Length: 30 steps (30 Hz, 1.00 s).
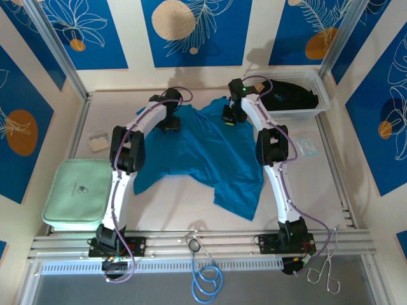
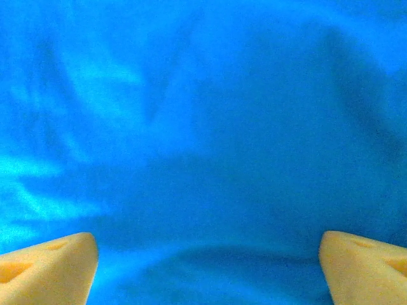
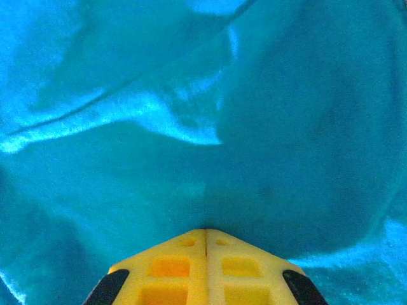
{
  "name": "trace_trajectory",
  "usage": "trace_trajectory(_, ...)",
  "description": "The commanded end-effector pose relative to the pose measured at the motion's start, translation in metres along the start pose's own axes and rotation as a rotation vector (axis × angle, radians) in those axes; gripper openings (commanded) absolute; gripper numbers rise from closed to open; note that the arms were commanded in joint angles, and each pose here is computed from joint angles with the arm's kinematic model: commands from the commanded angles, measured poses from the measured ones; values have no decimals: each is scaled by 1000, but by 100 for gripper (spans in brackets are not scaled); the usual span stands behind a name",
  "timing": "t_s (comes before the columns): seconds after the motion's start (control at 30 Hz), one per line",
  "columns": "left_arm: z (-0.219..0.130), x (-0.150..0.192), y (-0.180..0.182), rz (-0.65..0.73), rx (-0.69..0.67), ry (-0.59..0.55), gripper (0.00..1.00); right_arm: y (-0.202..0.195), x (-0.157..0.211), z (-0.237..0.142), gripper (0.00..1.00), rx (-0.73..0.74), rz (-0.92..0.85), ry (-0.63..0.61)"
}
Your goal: Fold and stack the t-shirts
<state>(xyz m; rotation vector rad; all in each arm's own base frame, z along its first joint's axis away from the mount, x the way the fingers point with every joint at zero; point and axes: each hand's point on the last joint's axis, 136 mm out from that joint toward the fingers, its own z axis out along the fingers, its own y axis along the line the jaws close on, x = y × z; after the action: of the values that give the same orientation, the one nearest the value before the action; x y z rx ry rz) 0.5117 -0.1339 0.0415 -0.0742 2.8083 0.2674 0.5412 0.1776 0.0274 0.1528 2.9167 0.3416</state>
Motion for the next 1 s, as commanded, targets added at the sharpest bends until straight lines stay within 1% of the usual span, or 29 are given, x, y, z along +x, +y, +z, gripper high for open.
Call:
trace_trajectory(0.0,-81,-7,25,3,12,-88,94,23,9,-57,3,-4,-105,-59)
trace_trajectory(0.1,-133,1,46,-15,22,-152,94,35,26,-93,15,-1,-162,-112)
trace_trajectory(0.17,-156,17,61,-32,22,-167,93,44,44,-112,22,-11,-198,-133)
trace_trajectory(0.23,-168,41,73,-55,30,-162,93,49,70,-121,28,-21,-236,-132)
trace_trajectory(0.33,-170,87,81,-100,74,-114,91,58,115,-129,35,-63,-295,-117)
trace_trajectory(0.4,-164,122,82,-132,115,-60,87,64,152,-128,42,-97,-340,-88)
trace_trajectory(0.43,-161,135,82,-149,135,-41,86,69,167,-130,43,-119,-366,-83)
trace_trajectory(0.5,-154,165,83,-184,165,7,84,78,208,-127,48,-149,-442,-47)
trace_trajectory(0.6,-141,200,88,-223,164,53,83,89,266,-119,51,-167,-548,10)
trace_trajectory(0.67,-131,215,93,-236,144,72,83,92,298,-110,52,-162,-603,49)
trace_trajectory(0.73,-123,220,95,-237,123,82,83,94,319,-99,52,-147,-642,75)
trace_trajectory(0.8,-117,214,95,-236,101,69,83,92,327,-86,52,-111,-660,86)
trace_trajectory(0.97,-111,181,91,-212,64,30,83,99,314,-66,51,-39,-709,21)
